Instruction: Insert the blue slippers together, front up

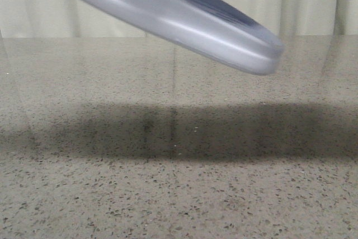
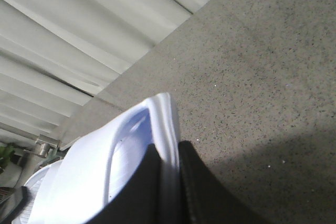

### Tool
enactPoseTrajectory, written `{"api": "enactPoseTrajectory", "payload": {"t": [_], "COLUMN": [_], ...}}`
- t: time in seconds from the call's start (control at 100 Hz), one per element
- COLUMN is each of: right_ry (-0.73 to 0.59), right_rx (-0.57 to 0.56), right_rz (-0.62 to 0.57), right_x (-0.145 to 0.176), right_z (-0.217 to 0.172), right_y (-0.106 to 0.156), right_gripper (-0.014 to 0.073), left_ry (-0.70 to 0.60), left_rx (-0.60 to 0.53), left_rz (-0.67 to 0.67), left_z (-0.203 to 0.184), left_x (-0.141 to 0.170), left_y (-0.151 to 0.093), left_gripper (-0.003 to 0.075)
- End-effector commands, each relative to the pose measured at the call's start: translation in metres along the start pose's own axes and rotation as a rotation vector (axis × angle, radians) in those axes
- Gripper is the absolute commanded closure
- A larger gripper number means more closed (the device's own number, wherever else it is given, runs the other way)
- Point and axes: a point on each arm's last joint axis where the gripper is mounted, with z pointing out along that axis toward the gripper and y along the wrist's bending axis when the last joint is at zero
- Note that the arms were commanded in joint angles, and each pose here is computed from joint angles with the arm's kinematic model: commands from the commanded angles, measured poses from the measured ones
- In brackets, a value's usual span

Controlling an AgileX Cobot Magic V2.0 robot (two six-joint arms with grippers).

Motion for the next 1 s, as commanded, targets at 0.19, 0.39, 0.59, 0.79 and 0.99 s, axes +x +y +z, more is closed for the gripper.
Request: {"api": "enactPoseTrajectory", "payload": {"t": [0.19, 0.39, 0.59, 0.79, 0.99], "right_ry": [-0.049, -0.056, -0.018, 0.007, 0.059], "right_rx": [-0.099, -0.101, -0.162, -0.223, -0.280], "right_rz": [0.127, 0.176, 0.179, 0.155, 0.136], "right_x": [0.006, 0.013, 0.022, 0.024, 0.027], "right_z": [0.010, 0.016, 0.019, 0.019, 0.023], "right_y": [-0.008, -0.019, -0.021, -0.016, -0.012], "right_gripper": [0.0702, 0.0702, 0.0702, 0.0702, 0.0702], "left_ry": [0.100, 0.109, 0.109, 0.120, 0.145], "left_rx": [0.250, 0.257, 0.257, 0.262, 0.272], "left_rz": [-0.118, -0.121, -0.121, -0.119, -0.116], "left_z": [-0.005, -0.005, -0.005, -0.005, -0.006], "left_x": [0.007, 0.008, 0.008, 0.009, 0.011], "left_y": [-0.032, -0.033, -0.033, -0.033, -0.034], "left_gripper": [0.0704, 0.0704, 0.0704, 0.0704, 0.0704]}}
